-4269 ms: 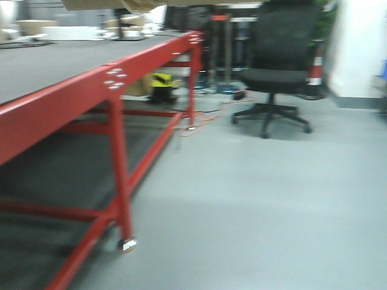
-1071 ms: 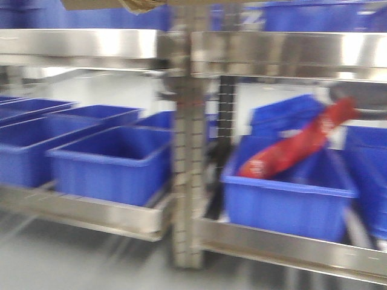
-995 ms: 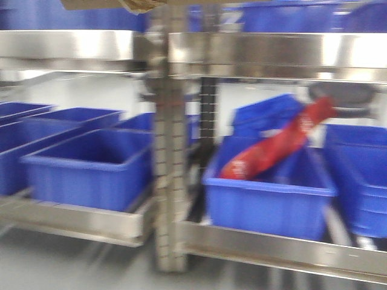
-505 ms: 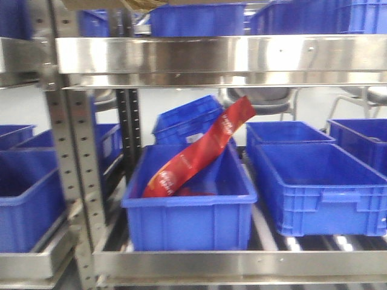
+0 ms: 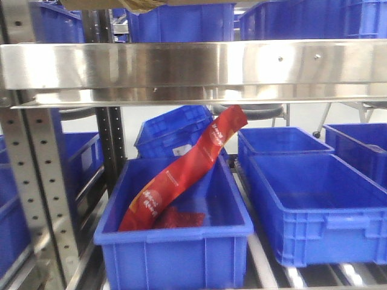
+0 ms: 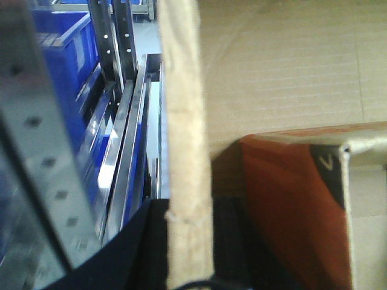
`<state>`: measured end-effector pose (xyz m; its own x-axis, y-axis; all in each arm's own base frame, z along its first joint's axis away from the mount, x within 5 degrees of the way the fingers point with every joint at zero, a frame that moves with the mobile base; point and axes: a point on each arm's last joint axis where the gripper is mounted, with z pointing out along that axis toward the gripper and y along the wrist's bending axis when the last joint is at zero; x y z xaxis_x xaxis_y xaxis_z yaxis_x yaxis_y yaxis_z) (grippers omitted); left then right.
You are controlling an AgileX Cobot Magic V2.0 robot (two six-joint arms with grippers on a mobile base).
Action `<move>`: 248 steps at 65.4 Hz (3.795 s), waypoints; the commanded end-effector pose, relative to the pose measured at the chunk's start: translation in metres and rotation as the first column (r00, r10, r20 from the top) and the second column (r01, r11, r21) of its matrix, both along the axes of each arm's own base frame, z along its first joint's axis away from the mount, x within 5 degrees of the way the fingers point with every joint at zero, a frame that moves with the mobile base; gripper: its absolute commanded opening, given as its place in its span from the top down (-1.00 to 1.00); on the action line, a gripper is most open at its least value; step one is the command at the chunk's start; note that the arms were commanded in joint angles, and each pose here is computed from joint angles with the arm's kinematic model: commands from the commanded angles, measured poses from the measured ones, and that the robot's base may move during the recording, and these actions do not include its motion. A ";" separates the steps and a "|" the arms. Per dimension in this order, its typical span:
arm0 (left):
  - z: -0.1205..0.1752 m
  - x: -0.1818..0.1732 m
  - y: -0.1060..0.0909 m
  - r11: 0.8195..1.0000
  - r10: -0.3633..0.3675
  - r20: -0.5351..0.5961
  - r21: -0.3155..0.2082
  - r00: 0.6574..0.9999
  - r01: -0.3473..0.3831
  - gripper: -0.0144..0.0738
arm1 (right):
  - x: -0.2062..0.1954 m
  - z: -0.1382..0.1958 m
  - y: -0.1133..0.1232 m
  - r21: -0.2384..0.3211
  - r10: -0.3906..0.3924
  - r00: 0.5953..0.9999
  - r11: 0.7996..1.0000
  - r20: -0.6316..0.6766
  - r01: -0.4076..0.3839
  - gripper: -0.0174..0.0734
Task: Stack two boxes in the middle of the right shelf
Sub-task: 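Lower the held boxes onto the middle shelf above the blue bins, then open both grippers and pull them back from the boxes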
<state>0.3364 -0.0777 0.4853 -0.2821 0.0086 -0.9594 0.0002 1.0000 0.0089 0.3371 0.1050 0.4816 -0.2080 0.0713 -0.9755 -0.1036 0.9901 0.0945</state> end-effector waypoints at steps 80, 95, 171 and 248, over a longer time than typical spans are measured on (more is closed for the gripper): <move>0.011 -0.002 -0.001 1.000 -0.024 0.082 0.003 0.996 0.024 0.93 | -0.008 0.020 0.000 0.028 0.035 0.992 0.999 0.117 -0.038 0.95; 0.006 -0.003 0.001 1.000 -0.005 0.021 -0.010 1.000 0.005 0.93 | -0.010 0.004 0.000 0.097 0.010 0.998 0.995 -0.068 -0.004 0.95; -0.006 -0.010 0.000 0.995 0.004 -0.149 -0.098 0.989 -0.019 -0.26 | 0.001 -0.014 -0.001 0.040 -0.060 0.950 0.996 -0.307 0.076 -0.16; -0.094 -0.172 0.024 0.949 -0.259 0.129 -0.150 0.957 0.277 0.92 | -0.159 -0.080 -0.046 -0.059 0.178 0.983 0.983 0.043 -0.175 0.97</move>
<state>0.1725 -0.0559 0.3976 -0.2002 -0.0573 -0.9781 0.2722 0.9557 -0.1116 0.1969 0.0681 0.4077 -0.2168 -0.0223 -0.9760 -0.2822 0.9585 0.0408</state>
